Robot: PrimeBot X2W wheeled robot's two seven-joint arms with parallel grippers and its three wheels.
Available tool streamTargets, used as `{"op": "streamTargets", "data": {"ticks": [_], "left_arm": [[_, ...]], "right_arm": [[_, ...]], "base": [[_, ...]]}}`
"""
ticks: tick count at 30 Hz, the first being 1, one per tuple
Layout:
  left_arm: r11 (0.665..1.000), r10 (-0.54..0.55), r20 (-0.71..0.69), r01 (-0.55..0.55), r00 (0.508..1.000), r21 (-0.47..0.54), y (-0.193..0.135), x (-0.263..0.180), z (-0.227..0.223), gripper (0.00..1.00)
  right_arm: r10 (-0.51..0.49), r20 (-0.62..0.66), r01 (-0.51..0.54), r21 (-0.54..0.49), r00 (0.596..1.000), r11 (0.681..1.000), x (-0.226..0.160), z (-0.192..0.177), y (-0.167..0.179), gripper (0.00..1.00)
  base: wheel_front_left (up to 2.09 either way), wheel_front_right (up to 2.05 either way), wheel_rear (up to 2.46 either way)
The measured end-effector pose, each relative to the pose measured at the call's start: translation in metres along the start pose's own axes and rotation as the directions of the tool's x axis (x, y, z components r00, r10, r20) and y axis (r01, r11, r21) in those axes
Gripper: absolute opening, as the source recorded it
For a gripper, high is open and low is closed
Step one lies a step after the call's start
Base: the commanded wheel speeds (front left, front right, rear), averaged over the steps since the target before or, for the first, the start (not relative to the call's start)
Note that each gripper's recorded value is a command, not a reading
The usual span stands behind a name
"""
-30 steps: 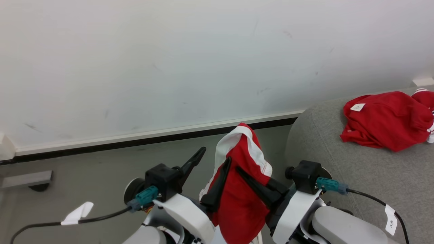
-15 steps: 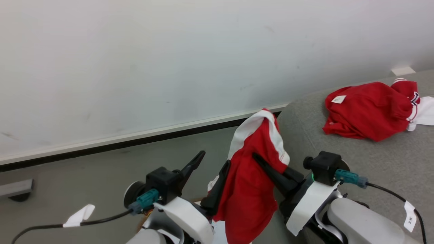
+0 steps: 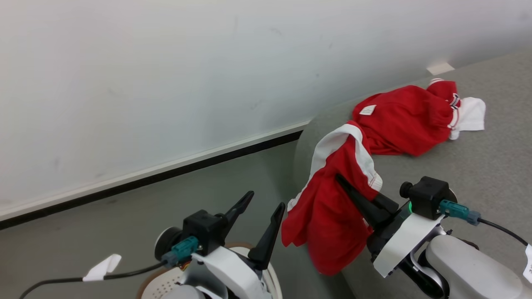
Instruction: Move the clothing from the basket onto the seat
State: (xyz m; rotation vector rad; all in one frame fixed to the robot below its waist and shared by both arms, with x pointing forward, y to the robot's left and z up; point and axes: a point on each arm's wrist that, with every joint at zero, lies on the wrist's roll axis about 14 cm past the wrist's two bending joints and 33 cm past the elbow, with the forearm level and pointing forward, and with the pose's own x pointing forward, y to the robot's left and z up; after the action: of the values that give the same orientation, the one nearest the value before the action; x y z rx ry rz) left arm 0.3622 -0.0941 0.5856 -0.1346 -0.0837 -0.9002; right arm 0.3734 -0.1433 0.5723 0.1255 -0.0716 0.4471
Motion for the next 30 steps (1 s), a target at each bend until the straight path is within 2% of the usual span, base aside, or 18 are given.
{"op": "streamTargets", "data": {"ticks": [10,16,25,30], "left_arm": [[0.994,-0.109,-0.007,0.109,0.994,-0.021,-0.035,0.017,-0.006,1.00],[0.992,-0.125,-0.012,0.125,0.992,-0.032,-0.039,0.020,-0.010,1.00],[0.992,-0.119,-0.019,0.118,0.993,-0.047,-0.021,0.032,-0.015,1.00],[0.995,-0.100,-0.016,0.099,0.995,-0.033,0.011,0.050,-0.020,1.00]], "right_arm": [[-0.128,0.017,0.129,-0.028,0.992,0.991,-0.039,0.009,-0.035,0.00],[-0.157,0.022,0.158,-0.040,0.987,0.987,-0.046,0.012,-0.046,0.00],[-0.189,0.035,0.190,-0.053,0.981,0.980,-0.030,0.018,-0.067,0.00],[-0.242,0.092,0.253,-0.146,0.966,0.956,-0.001,0.042,-0.107,0.00]], "base": [[0.00,0.00,0.00],[0.00,0.00,0.00],[0.00,0.00,0.00],[0.00,0.00,0.00]]}}
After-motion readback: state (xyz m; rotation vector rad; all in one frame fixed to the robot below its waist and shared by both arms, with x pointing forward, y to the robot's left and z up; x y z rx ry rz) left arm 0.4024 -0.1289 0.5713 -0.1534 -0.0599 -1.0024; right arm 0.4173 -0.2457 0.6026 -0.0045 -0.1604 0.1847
